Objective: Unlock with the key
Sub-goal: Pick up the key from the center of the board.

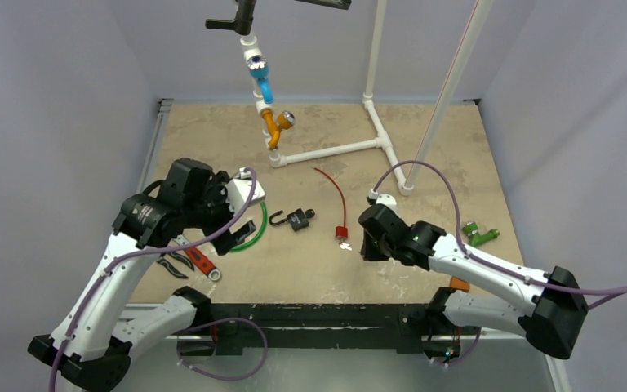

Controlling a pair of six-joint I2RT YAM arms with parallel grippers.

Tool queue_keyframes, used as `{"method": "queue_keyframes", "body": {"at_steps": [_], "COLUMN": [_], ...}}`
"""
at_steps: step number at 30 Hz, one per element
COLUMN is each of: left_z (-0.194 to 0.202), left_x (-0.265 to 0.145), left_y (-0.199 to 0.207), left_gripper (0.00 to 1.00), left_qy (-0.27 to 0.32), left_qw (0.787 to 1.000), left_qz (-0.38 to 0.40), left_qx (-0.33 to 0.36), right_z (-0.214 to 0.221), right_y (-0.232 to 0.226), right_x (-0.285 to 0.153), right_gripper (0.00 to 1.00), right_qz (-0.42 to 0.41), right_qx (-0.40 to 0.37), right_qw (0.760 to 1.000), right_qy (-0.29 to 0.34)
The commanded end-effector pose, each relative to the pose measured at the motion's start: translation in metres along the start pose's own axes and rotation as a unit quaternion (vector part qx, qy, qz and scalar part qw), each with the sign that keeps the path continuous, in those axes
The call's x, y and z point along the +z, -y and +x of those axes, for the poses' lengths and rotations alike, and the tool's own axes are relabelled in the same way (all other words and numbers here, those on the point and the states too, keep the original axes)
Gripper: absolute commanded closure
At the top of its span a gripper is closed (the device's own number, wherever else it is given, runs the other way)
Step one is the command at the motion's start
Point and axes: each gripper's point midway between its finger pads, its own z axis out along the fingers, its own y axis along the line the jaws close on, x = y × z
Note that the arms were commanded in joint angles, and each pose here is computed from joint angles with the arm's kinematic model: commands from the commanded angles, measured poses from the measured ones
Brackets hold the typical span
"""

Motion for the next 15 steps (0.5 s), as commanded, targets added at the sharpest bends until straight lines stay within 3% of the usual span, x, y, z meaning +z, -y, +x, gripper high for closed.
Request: {"method": "queue_keyframes", "body": {"at_steps": [1,6,9,11,15], "left_z": [-0.023,-0.053,-0.056,-0.070,-0.097], "left_x": [-0.022,-0.032,-0.039,-0.039,-0.029], "left_y": [0.003,0.047,0.081,0.082,0.078], "left_gripper": [0.00,0.00,0.00,0.00,0.00], "left_qy": [0.040,0.168,0.253,0.313,0.361], "left_qw": [0.999,0.977,0.938,0.917,0.906], "left_qz": [0.006,0.105,0.162,0.145,0.162], "left_qx": [0.008,0.081,0.172,0.201,0.150], "right_z": [-0.012,-0.041,-0.060,-0.070,-0.082], "right_y": [-0.021,-0.071,-0.110,-0.131,-0.171], "right_x": [-0.012,-0.051,-0.089,-0.114,-0.166], "right_gripper": [1.00,1.00,1.00,1.00,1.00], "right_qz": [-0.059,-0.168,-0.252,-0.307,-0.415], "right_qx": [-0.023,-0.095,-0.134,-0.148,-0.169], "right_qw": [0.998,0.980,0.957,0.938,0.891], "right_qy": [0.022,0.037,0.043,0.056,0.070]}}
